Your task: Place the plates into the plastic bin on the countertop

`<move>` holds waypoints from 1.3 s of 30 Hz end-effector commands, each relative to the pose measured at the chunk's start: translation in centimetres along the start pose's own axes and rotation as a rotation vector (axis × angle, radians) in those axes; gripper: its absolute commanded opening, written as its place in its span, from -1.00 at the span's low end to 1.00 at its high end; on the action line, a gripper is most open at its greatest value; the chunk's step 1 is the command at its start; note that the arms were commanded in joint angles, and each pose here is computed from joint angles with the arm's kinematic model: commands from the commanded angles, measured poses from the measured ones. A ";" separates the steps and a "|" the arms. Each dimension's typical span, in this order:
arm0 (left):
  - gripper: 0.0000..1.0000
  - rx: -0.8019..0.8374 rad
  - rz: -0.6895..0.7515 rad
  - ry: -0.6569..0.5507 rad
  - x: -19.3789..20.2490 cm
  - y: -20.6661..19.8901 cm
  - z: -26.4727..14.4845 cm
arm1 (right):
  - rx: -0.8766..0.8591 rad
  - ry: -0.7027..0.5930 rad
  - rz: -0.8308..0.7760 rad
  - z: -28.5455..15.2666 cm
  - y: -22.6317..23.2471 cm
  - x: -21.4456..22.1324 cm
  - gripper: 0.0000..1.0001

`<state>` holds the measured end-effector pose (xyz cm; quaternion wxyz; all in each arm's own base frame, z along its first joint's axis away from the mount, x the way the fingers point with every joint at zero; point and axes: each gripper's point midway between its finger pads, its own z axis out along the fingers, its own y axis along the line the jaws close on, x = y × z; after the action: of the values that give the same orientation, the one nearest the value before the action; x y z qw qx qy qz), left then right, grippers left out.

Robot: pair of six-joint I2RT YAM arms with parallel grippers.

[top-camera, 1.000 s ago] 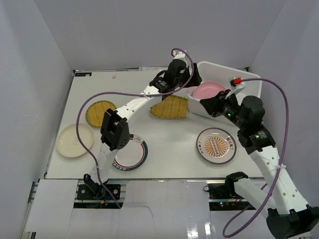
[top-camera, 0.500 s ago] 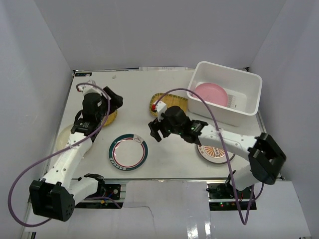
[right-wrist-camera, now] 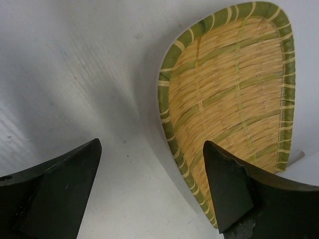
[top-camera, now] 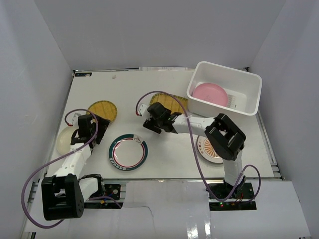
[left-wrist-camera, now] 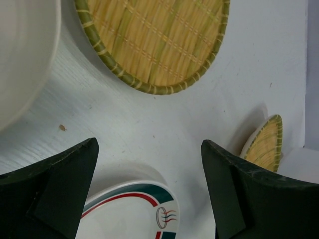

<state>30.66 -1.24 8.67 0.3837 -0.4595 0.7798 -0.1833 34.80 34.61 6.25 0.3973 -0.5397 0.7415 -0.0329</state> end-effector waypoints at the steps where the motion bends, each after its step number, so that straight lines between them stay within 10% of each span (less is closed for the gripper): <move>1: 0.89 0.036 -0.075 -0.032 -0.8 -0.7 0.8 | 0.116 0.056 -0.065 1.2 -2.5 0.1 0.75; 7: 0.92 0.026 -0.101 -0.060 -1.4 -0.6 3.0 | 0.145 0.095 -0.090 4.0 -3.1 1.2 0.44; 13: 0.86 -0.022 -0.149 -0.075 -1.3 1.0 4.6 | 0.225 -0.027 -0.081 3.1 -5.1 -2.6 -0.84; 26: 0.61 -0.058 -0.172 -0.104 -1.7 1.6 6.3 | 0.556 -0.671 0.117 -19.3 -17.8 -18.3 -0.85; 39: 0.15 -0.100 -0.173 -0.101 -1.9 1.9 8.1 | 0.837 -0.249 0.399 -18.0 -28.4 3.0 -0.84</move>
<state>36.39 1.48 3.68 0.3875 -0.5512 0.7192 -0.1698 45.28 14.11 31.43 0.6626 -0.2080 0.6899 -0.2044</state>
